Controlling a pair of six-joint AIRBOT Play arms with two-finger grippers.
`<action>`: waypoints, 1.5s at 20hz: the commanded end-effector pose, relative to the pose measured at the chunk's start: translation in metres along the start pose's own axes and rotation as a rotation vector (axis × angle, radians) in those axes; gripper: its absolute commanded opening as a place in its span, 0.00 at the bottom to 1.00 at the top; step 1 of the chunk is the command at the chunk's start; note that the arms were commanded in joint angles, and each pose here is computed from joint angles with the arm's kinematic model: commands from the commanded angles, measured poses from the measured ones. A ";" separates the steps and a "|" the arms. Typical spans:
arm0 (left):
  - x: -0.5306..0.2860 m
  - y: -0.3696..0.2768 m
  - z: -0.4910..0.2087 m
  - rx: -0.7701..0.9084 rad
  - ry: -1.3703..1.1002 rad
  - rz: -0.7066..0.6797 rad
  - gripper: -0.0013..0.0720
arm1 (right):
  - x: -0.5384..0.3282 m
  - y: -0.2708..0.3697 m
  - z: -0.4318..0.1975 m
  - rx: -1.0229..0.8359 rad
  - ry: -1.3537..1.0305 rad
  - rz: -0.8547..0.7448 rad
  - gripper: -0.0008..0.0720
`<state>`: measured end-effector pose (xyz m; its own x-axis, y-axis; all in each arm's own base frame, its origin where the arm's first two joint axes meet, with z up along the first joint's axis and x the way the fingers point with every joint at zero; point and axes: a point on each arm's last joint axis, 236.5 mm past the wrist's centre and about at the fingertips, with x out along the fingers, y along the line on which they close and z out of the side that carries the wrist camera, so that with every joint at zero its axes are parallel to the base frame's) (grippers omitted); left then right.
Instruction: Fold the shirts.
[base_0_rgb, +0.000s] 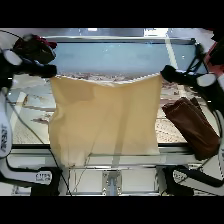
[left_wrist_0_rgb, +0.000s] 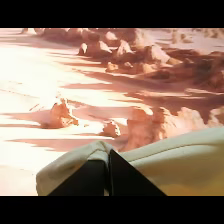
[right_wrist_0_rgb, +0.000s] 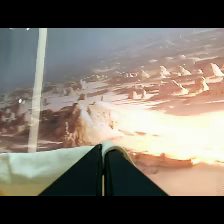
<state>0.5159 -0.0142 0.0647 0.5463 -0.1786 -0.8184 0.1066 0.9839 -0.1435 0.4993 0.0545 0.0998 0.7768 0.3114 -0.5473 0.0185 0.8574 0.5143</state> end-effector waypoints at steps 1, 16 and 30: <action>0.089 0.031 -0.019 0.015 0.044 0.143 0.03 | 0.072 -0.041 -0.015 0.052 -0.029 -0.081 0.05; -0.028 -0.012 -0.040 0.076 0.228 0.049 0.03 | 0.007 -0.040 -0.013 -0.110 0.201 -0.126 0.05; 0.035 -0.010 -0.205 -0.152 0.407 0.056 0.04 | 0.031 -0.097 -0.137 -0.022 0.411 -0.216 0.05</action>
<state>0.3568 -0.0328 -0.0690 0.1138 -0.1557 -0.9812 -0.0060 0.9875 -0.1574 0.4395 0.0360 -0.0446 0.4617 0.2528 -0.8503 0.1189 0.9323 0.3417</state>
